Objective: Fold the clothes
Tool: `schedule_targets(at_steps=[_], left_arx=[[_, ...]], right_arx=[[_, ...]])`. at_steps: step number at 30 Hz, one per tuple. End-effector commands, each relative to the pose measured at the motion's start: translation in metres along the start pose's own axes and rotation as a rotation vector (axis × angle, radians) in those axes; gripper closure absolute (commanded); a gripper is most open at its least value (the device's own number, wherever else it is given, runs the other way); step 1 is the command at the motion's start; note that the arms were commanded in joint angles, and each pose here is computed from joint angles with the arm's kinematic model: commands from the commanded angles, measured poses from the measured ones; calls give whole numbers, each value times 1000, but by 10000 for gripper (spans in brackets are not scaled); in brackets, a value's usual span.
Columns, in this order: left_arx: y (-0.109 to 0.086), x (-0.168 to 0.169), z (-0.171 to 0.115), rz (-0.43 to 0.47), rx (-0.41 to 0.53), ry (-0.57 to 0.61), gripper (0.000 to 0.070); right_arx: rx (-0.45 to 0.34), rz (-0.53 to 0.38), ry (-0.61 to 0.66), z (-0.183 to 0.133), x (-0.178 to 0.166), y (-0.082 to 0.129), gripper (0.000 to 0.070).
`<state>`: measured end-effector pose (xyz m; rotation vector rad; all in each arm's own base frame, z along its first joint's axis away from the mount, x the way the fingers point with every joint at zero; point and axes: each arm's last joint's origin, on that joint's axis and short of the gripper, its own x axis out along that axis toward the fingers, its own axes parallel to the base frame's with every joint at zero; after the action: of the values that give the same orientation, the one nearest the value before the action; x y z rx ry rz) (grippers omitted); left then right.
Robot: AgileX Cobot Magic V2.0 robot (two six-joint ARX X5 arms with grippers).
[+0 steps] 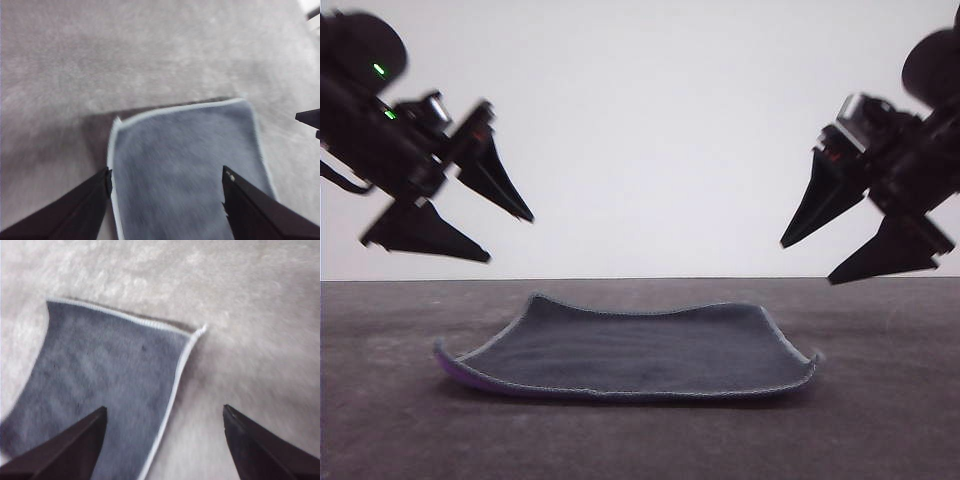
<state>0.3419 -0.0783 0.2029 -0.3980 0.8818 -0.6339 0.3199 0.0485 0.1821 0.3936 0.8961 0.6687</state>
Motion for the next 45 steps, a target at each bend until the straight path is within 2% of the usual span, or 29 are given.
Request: schedule_targets(at_steps=[1,5,13,22,24,28,30,33,36,39,45], left_arx=[[3,10,8,0,2,7,270],[13,28,16,10,-15,50,270],[27,53,18,20,-30,99,270],[21,61,14,9,-20,121,270],[18,63,14,3,-10,122,270],[15,65,14,-5,4,116,277],[14,65,14,-8,10,112,315],[13,66,14,-6,13,108,427],[14,66,15,23,22,100,550],[15,66,14,37,39,100,693],[15,66,14,37,42,102,698]], right_arx=[[25,21,0,6,11,-4,233],[45,58,21,10,26,-10,233],[56,73,65,17,55,-14,234],[79,87,105,16,76,-15,236],[74,89,104,16,77,-14,257],[74,86,103,16,77,-14,345],[73,86,102,16,77,-14,376],[70,86,97,16,77,-14,431],[56,86,79,18,77,-14,611],[45,88,66,20,77,-14,694],[45,89,67,20,77,-14,694]])
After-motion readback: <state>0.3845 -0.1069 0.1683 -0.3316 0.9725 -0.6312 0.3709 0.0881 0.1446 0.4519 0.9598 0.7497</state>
